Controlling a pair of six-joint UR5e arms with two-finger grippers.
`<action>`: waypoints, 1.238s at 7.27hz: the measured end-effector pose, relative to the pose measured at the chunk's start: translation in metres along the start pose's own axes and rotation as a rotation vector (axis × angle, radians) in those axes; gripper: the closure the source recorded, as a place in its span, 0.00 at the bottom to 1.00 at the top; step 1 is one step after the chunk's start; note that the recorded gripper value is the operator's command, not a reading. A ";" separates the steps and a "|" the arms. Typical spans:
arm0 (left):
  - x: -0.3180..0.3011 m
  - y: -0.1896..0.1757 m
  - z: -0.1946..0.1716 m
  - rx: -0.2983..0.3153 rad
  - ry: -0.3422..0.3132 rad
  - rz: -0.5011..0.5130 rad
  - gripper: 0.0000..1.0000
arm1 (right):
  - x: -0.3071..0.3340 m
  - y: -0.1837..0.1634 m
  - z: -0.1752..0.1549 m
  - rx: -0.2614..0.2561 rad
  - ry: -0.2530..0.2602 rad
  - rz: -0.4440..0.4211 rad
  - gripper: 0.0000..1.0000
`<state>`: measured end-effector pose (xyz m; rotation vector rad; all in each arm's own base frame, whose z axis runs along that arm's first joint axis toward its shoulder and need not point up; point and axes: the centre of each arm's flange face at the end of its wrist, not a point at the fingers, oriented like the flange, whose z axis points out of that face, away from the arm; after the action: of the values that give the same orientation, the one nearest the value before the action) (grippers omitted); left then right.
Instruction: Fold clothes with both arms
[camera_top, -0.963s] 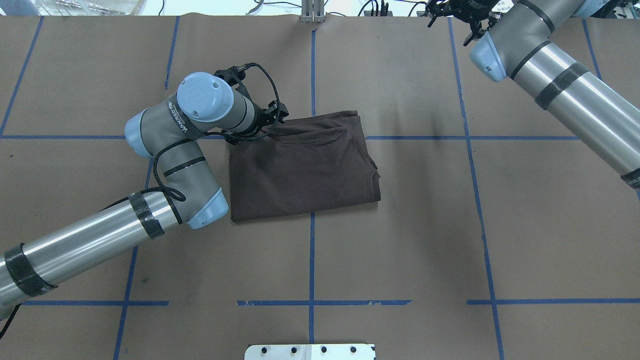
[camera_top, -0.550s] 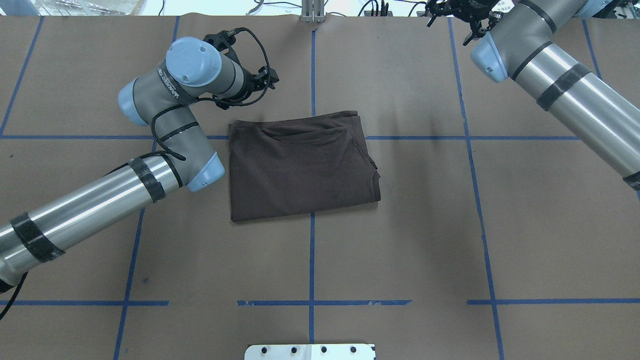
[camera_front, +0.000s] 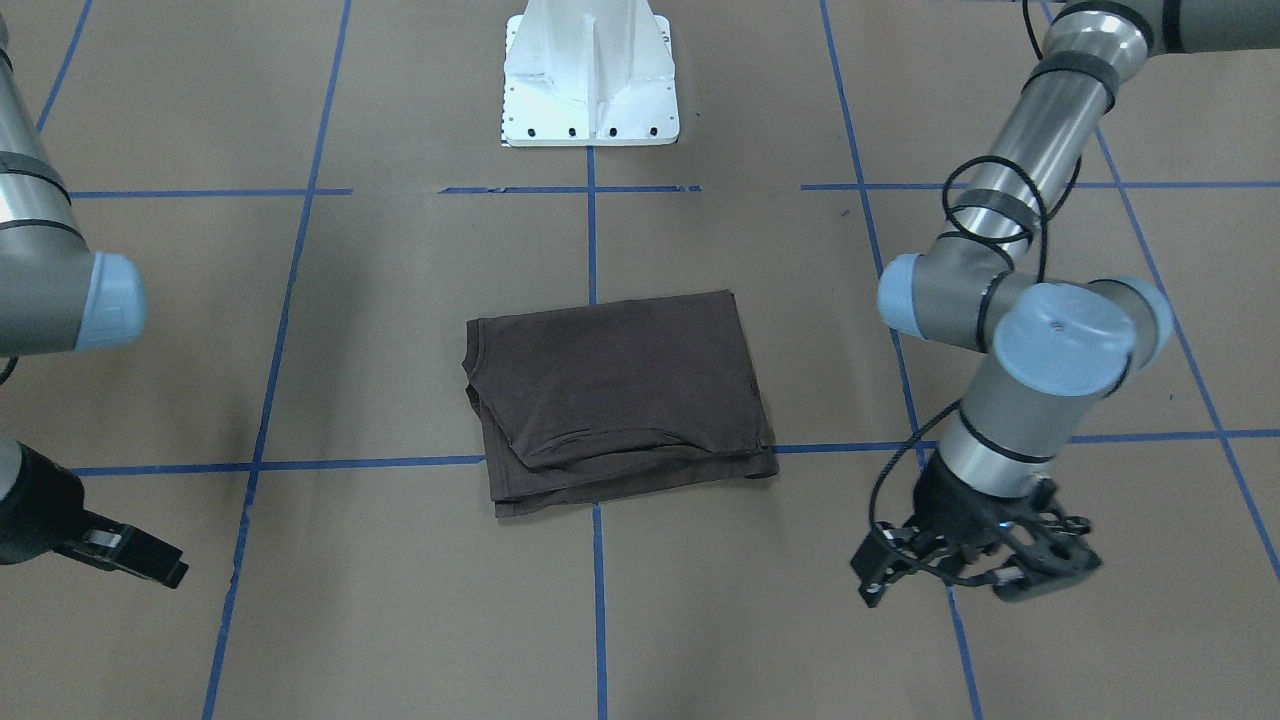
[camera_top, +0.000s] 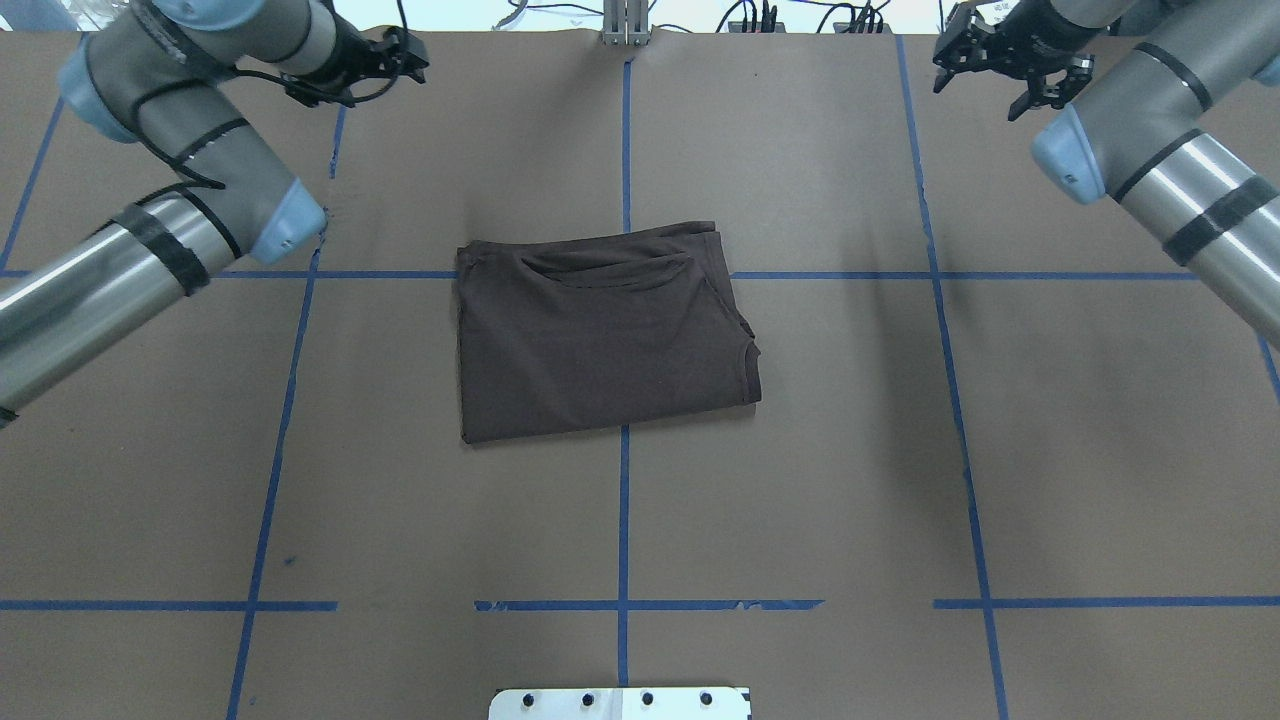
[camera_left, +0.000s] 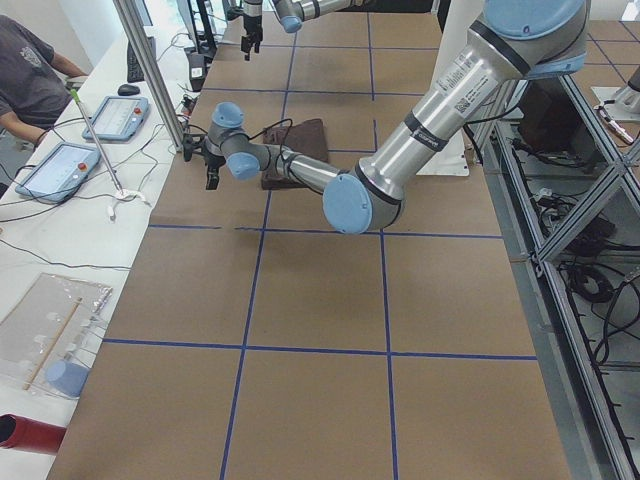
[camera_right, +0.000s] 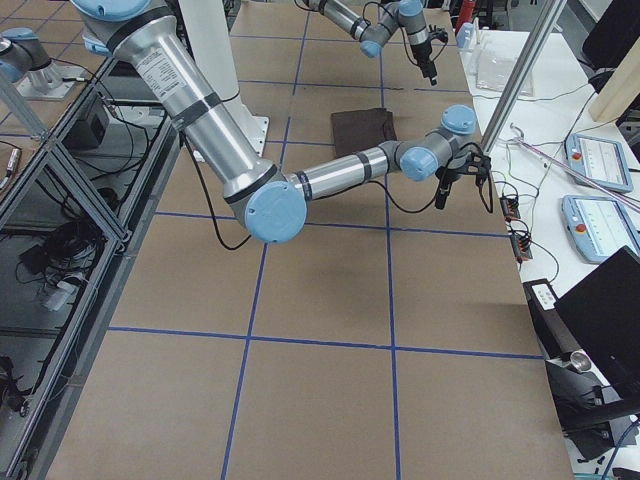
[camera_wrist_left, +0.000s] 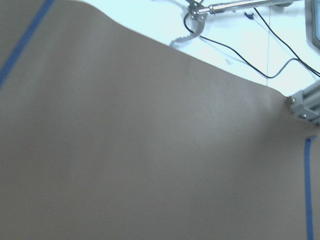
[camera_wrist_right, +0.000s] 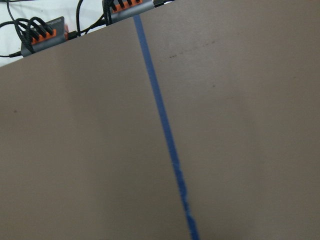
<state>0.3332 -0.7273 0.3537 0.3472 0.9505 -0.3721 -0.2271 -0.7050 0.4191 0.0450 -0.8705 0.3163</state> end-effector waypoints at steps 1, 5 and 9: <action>-0.056 -0.024 -0.027 -0.011 -0.026 0.076 0.00 | 0.053 -0.001 0.003 -0.008 0.031 -0.079 0.00; -0.201 -0.051 -0.161 -0.136 -0.231 0.536 0.00 | 0.284 -0.004 -0.053 -0.095 0.110 -0.369 0.00; -0.343 -0.002 -0.222 -0.279 -0.128 0.802 0.00 | 0.367 0.097 -0.175 -0.239 0.118 -0.410 0.00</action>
<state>-0.0079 -0.5773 0.5213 0.4124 0.6584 0.4629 0.0958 -0.4898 0.5750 -0.0170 -0.7565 -0.1682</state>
